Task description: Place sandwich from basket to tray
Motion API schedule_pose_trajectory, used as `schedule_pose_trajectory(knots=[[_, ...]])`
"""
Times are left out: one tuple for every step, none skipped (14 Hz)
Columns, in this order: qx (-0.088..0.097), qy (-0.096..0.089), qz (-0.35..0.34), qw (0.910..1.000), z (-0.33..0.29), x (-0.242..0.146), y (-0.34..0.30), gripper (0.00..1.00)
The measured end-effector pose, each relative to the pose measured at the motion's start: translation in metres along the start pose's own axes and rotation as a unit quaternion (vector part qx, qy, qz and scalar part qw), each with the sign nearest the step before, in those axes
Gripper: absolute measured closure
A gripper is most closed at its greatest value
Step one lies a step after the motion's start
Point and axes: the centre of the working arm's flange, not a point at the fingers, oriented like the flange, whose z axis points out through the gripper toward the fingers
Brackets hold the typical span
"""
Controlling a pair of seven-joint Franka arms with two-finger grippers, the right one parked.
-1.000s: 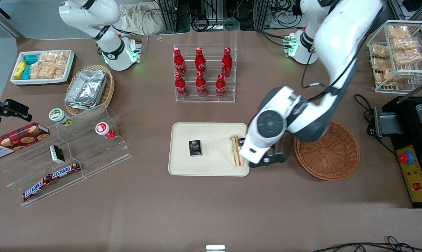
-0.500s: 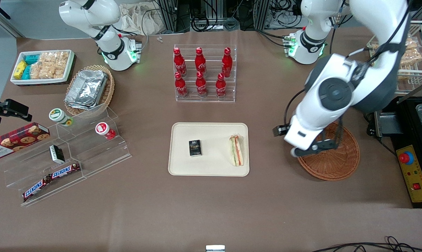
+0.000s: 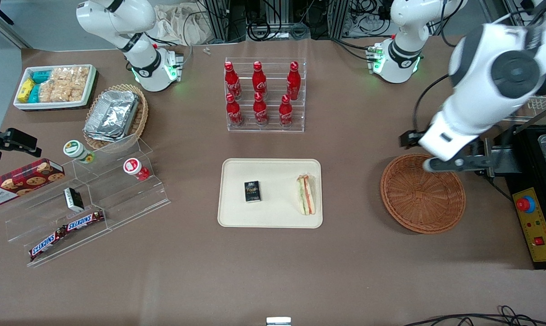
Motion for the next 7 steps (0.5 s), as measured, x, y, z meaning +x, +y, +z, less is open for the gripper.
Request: schedule_pose_trajectory(knots=[[0.003,-0.004,0.023,0.9997,-0.003,-0.004,-0.021,0.00],[0.004,-0.006,0.041,0.9991,-0.006,-0.006,-0.036,0.00],[0.003,-0.007,0.057,0.9984,-0.008,-0.007,-0.047,0.00],[0.002,-0.006,0.071,0.9974,-0.009,-0.006,-0.056,0.00],[0.001,-0.003,0.082,0.9966,-0.011,-0.005,-0.065,0.00],[0.000,0.000,0.087,0.9962,-0.015,-0.004,-0.071,0.00],[-0.002,0.004,0.091,0.9958,-0.022,-0.002,-0.074,0.00]])
